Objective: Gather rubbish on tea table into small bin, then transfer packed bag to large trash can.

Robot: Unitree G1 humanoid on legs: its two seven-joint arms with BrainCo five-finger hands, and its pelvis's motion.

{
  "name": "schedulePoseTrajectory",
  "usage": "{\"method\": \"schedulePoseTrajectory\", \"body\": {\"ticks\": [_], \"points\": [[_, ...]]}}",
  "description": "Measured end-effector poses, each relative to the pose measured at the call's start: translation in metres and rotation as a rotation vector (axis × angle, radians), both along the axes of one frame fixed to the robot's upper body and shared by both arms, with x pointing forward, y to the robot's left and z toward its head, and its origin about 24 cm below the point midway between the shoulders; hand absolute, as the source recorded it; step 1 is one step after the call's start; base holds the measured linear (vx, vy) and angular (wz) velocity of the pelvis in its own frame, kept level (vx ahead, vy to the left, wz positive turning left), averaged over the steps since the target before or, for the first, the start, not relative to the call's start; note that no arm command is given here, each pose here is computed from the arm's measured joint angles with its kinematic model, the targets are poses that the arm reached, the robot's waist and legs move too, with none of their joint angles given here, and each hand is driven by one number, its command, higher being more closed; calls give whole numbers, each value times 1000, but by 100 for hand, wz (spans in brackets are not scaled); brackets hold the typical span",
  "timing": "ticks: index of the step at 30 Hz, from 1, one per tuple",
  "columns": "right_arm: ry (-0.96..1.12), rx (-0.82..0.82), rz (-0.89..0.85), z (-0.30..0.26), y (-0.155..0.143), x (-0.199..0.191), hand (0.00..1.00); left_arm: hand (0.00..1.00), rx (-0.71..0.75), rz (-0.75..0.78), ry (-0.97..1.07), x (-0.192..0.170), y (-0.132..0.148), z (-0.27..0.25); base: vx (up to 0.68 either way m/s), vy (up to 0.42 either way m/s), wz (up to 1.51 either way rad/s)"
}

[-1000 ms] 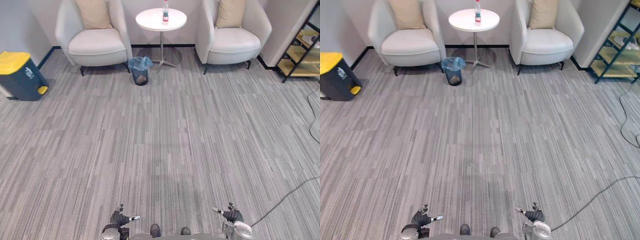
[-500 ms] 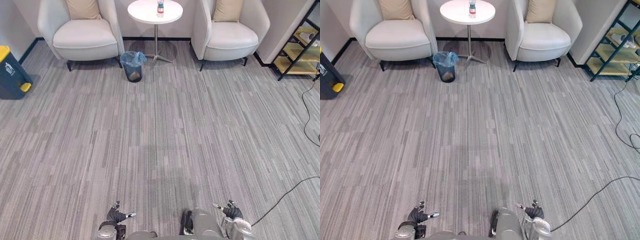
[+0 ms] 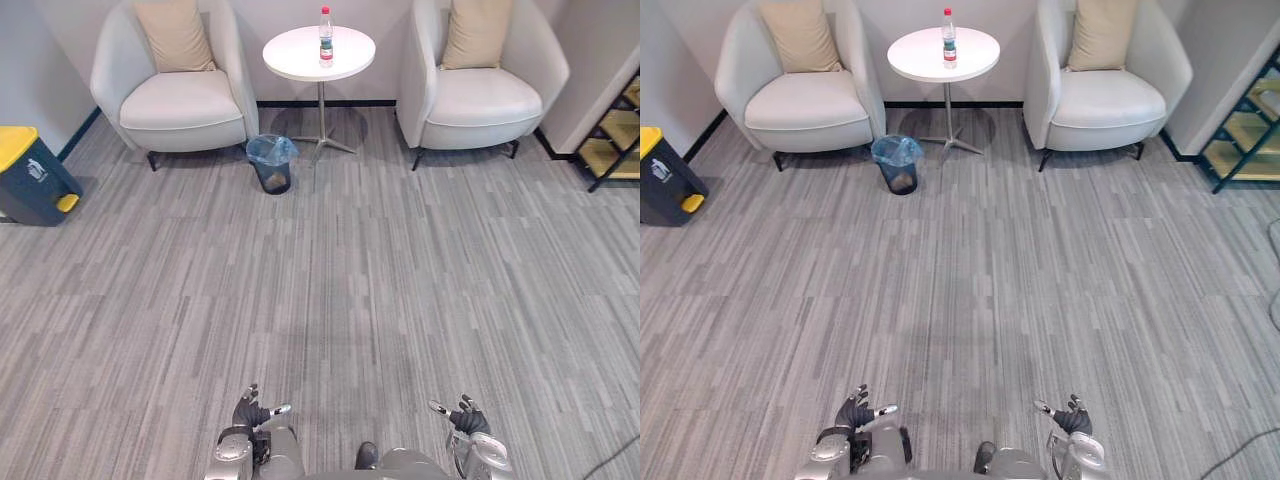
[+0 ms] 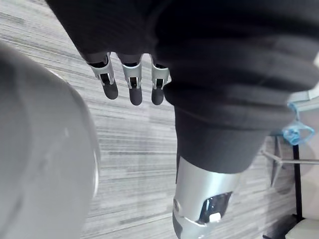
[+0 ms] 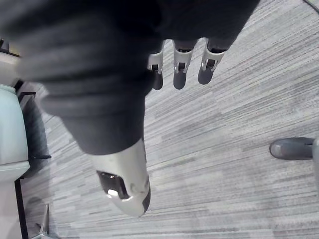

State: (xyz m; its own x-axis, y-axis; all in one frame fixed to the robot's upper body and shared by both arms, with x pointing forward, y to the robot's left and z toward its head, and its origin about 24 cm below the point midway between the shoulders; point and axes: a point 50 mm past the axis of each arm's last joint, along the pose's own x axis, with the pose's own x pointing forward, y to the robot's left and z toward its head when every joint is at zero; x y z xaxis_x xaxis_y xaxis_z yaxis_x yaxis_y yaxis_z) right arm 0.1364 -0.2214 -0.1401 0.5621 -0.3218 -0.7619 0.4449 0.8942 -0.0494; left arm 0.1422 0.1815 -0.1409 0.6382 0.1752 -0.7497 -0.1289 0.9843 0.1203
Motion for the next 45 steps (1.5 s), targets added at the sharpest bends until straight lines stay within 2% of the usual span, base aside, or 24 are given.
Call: {"method": "schedulePoseTrajectory", "body": {"ticks": [4,17,22,25,27,31,35,42,45], "points": [[-23,1,1,3,1,10,0,0,-3,5,-6,1,-5,0,311,142,-34],[50,8,47,-6,7,-8,0,0,39,-16,35,-2,9,-2,475,154,-14],[21,-5,55,-2,3,3,0,0,42,-34,9,8,6,1,503,-122,58],[47,-24,41,-3,-6,-7,0,0,40,-36,8,9,4,1,522,-252,60],[16,-28,41,1,-7,4,0,0,37,-34,10,7,4,1,512,-290,2],[-12,-10,51,2,4,5,0,0,-14,35,7,4,-5,-1,503,-309,5],[-30,12,24,2,12,5,0,0,-12,42,-37,7,-4,4,381,-162,-24],[-50,-13,23,7,2,16,0,0,-16,38,-16,0,-6,1,441,95,-41],[-20,0,51,2,10,12,0,0,8,42,-17,4,6,2,461,183,-23]]}}
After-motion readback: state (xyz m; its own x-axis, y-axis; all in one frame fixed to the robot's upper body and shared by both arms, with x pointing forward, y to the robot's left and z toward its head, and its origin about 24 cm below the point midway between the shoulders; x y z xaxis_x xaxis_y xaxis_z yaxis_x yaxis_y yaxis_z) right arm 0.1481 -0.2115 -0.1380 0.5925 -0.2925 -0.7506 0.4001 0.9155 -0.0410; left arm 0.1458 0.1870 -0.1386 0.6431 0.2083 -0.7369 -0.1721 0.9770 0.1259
